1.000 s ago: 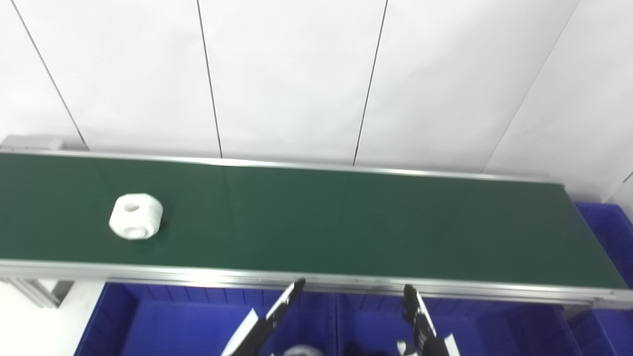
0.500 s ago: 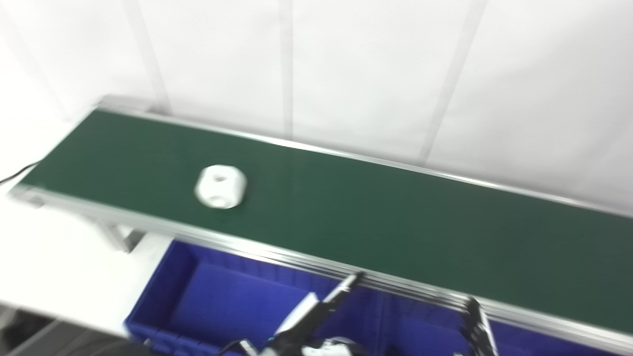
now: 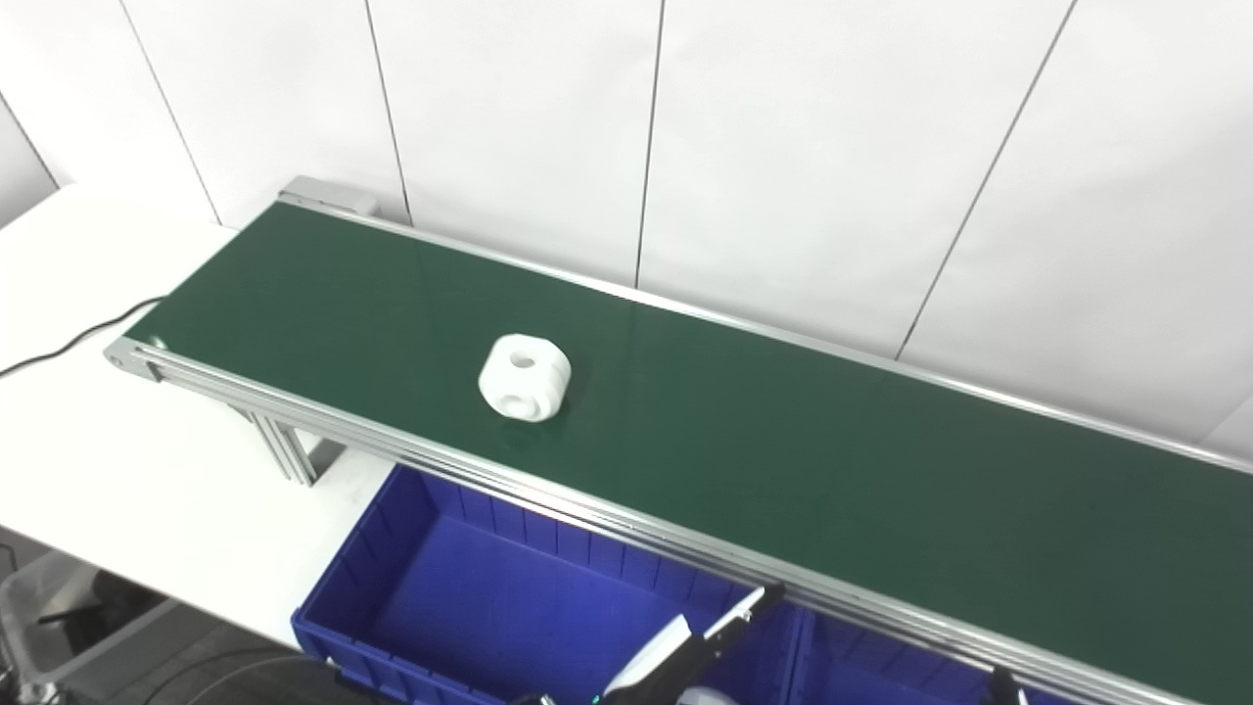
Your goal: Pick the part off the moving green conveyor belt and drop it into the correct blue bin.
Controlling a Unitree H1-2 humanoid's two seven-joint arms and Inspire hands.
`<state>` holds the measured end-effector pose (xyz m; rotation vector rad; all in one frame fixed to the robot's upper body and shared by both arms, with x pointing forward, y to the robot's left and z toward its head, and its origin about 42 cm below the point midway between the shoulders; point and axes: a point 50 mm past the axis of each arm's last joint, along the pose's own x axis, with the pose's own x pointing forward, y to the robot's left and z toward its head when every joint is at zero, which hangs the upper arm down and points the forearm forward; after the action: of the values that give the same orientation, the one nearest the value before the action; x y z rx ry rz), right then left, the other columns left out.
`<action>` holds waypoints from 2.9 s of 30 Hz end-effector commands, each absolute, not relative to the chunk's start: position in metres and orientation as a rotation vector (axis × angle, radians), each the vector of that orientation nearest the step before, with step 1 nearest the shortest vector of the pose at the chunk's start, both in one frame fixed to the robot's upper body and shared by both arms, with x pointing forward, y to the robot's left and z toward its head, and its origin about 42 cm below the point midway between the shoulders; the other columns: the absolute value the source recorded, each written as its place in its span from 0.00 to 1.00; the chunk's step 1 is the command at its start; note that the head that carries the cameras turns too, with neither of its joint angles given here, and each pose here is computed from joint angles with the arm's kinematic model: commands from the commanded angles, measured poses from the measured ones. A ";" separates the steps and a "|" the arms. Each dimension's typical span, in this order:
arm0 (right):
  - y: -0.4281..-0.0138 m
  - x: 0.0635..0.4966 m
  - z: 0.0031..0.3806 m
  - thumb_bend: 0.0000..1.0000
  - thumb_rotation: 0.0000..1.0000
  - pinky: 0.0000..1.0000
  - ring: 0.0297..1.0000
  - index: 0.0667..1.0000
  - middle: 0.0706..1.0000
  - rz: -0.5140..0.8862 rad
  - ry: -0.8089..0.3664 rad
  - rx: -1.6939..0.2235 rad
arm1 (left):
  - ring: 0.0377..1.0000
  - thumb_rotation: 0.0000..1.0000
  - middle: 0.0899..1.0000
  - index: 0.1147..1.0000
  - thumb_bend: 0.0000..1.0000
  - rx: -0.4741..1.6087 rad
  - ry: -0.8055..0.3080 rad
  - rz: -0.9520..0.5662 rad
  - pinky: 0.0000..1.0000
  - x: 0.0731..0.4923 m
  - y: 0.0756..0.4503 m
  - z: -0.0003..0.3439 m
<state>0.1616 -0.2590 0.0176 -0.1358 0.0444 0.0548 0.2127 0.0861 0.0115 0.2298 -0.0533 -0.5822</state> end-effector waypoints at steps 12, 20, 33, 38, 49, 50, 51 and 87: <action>-0.244 0.175 0.017 0.66 0.86 0.99 1.00 1.00 1.00 0.055 -0.017 -0.149 | 1.00 0.78 1.00 1.00 0.69 0.303 -0.490 -0.480 1.00 0.280 0.137 0.116; -0.236 0.182 0.017 0.67 0.88 0.96 0.98 0.99 0.99 0.043 -0.033 -0.194 | 1.00 0.75 1.00 1.00 0.65 0.493 -0.609 -0.418 0.99 0.335 0.201 0.192; -0.231 0.189 0.016 0.74 0.84 0.89 0.94 0.96 0.97 0.045 -0.050 -0.224 | 0.99 0.48 1.00 1.00 0.64 0.802 -0.474 -0.382 0.93 0.411 0.254 0.227; -0.230 0.190 0.015 0.79 0.83 0.87 0.92 0.95 0.94 0.037 -0.050 -0.220 | 0.99 0.43 1.00 1.00 0.66 0.968 -0.415 -0.388 0.91 0.435 0.258 0.228; -0.229 0.190 0.016 0.80 0.80 0.89 0.92 0.94 0.93 0.035 -0.051 -0.206 | 0.96 0.21 0.99 1.00 0.84 1.207 -0.297 -0.490 0.94 0.465 0.241 0.187; -0.230 0.189 0.017 0.80 0.80 0.89 0.92 0.94 0.93 0.035 -0.053 -0.207 | 0.96 0.19 0.99 1.00 0.86 1.214 -0.281 -0.505 0.93 0.465 0.239 0.182; -0.230 0.189 0.017 0.80 0.81 0.88 0.92 0.94 0.94 0.033 -0.055 -0.209 | 0.96 0.17 0.98 1.00 0.89 1.216 -0.262 -0.521 0.93 0.464 0.237 0.177; -0.220 0.179 0.040 0.79 0.82 0.86 0.93 0.94 0.95 0.014 -0.139 -0.195 | 0.38 0.00 0.45 0.48 0.50 0.655 -0.481 -0.293 0.42 0.414 0.222 0.149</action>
<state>0.1785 -0.2250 0.0276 -0.2218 -0.0492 0.0214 0.4132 0.2151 0.1279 0.6745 -0.4010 -0.2971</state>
